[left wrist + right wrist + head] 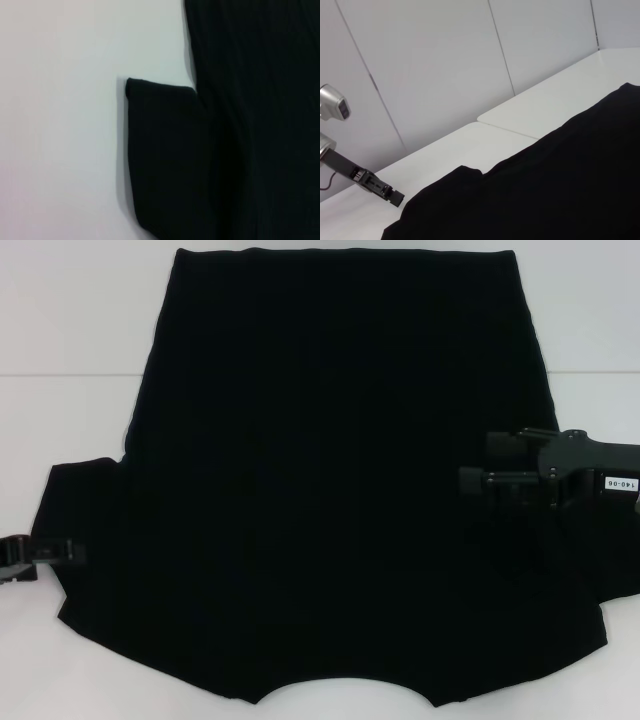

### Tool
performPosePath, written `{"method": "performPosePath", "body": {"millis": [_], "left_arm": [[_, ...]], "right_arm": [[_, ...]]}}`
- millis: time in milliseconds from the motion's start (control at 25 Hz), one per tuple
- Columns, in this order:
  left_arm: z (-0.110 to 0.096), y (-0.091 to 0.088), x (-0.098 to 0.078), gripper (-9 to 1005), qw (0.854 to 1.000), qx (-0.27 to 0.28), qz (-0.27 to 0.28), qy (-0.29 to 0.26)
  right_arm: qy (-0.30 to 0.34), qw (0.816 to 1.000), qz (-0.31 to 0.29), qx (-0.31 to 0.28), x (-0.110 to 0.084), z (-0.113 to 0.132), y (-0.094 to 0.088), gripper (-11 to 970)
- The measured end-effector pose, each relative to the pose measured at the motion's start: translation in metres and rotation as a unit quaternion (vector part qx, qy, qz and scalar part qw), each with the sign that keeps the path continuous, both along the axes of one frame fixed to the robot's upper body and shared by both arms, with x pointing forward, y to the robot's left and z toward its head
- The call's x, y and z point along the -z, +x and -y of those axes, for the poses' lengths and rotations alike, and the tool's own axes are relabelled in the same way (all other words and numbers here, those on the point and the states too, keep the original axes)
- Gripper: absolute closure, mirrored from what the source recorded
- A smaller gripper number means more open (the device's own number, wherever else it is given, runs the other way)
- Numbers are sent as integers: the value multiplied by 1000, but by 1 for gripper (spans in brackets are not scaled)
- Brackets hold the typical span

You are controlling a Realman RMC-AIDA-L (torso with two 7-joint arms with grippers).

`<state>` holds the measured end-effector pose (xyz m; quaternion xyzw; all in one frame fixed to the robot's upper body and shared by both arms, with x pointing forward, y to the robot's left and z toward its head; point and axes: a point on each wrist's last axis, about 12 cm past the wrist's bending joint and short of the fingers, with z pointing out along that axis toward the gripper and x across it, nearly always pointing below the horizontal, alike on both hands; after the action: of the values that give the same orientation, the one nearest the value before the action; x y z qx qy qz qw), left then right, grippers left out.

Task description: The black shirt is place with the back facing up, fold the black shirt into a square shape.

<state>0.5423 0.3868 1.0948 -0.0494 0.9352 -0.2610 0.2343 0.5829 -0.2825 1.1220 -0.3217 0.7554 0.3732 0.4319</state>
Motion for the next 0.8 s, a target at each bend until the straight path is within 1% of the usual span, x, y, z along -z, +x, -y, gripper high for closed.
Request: {"method": "performPosePath", "body": {"millis": [200,520,800], "left_arm": [[6,6,5,108,1000,6,-2,9],[10,13,5,108,1000,14,2,10],[11,16,3,157,1000,13,7,14]], "right_arm": [[2,1000,0,4,1,2,-1,29],[3,1000,-1,9,1,4,-2,29],[5,1000,1,13,1,6,-2,29]]}}
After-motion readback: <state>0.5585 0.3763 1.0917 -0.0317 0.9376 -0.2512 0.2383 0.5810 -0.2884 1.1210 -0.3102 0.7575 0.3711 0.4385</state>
